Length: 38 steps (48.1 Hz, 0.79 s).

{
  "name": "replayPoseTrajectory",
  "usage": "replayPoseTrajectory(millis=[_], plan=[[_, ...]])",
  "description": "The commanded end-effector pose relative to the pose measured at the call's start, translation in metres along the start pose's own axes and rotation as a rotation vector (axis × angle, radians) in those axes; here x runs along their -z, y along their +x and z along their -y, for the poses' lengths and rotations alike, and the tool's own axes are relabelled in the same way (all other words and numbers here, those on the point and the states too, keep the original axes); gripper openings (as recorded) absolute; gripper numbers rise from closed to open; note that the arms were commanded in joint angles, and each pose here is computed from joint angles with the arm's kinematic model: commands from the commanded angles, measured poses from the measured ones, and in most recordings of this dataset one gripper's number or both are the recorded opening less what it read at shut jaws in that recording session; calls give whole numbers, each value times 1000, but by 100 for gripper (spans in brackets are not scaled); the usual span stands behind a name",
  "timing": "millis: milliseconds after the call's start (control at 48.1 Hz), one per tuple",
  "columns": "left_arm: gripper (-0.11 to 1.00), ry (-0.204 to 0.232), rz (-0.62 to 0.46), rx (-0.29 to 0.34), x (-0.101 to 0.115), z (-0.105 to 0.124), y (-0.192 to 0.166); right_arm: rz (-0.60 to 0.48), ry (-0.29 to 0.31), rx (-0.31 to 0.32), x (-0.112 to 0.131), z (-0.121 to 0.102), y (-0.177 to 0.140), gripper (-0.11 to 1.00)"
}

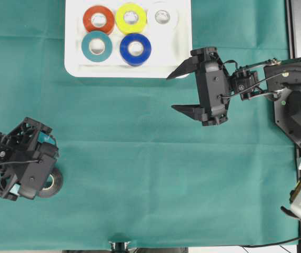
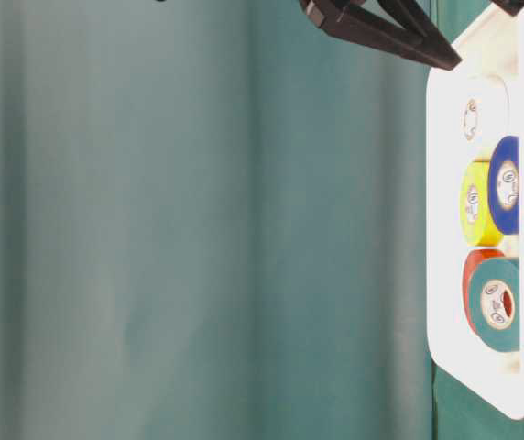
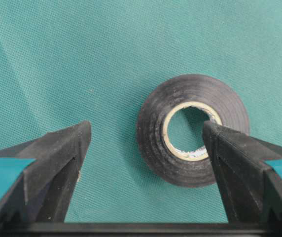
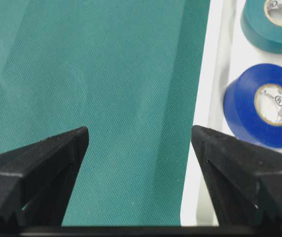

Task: Put the tape alternately from left to right into the white case.
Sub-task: 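Move the left gripper down onto the black tape roll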

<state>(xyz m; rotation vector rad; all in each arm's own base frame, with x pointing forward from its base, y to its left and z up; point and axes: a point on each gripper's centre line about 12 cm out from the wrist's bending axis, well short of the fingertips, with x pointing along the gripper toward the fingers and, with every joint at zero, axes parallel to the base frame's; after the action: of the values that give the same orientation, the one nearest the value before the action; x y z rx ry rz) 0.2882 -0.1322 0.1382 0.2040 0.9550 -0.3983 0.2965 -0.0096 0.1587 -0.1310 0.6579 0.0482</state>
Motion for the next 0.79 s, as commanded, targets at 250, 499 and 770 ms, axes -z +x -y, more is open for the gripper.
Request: replayPoseTrajectory(millis=[250,499,770], plan=[[94,0,-28,0,4,0,15,28,2,-1,-6,0,-2,84],[94,-2,-41,-2,10,-1,29,34,2,0,-9,1,-2,84],[93,-2,-61,-2,14,-1,35,30,3,0,-7,1,-2,84]])
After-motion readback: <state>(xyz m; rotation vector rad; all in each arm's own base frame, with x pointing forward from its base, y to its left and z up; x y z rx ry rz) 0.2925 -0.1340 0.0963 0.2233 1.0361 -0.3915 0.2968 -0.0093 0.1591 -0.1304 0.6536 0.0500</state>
